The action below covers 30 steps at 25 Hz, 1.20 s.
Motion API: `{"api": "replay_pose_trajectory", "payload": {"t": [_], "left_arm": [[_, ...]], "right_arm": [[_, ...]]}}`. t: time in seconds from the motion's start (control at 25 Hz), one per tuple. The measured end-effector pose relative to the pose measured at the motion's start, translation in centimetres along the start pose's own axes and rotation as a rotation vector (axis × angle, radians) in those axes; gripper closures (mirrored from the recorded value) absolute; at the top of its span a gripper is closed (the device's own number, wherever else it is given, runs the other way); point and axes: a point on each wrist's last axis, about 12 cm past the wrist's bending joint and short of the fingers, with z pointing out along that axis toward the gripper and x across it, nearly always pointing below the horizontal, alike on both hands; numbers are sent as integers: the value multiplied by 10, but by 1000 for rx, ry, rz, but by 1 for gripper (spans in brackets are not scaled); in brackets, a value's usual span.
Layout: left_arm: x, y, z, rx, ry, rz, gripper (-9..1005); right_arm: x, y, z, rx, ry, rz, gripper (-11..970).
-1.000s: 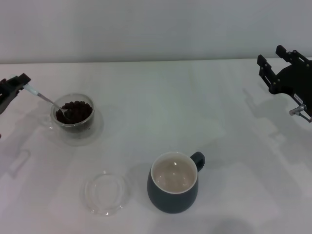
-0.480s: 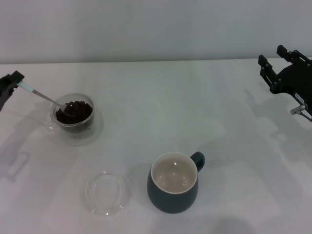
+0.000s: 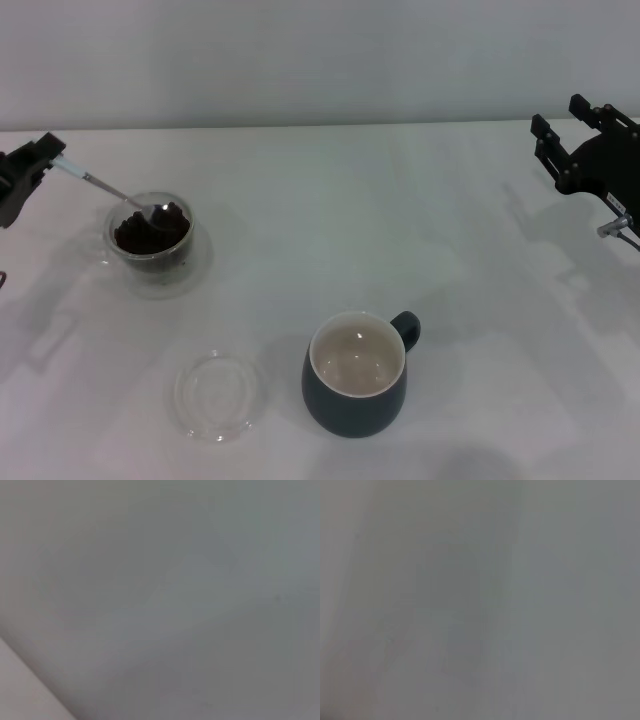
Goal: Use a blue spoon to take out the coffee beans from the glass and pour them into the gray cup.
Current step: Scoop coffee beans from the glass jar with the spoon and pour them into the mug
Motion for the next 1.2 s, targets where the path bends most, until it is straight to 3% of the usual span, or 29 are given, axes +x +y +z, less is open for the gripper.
{"api": "replay_pose_trajectory", "payload": {"t": [0.52, 0.84, 1.2], "left_arm": [[18, -23, 25, 120, 87, 2, 866], [42, -41, 48, 173, 225, 5, 866], [59, -51, 60, 194, 333, 8, 866]], "right_arm": [[2, -1, -3, 7, 6, 2, 445], [3, -1, -4, 9, 9, 1, 445], [5, 2, -7, 17, 13, -10, 446]]}}
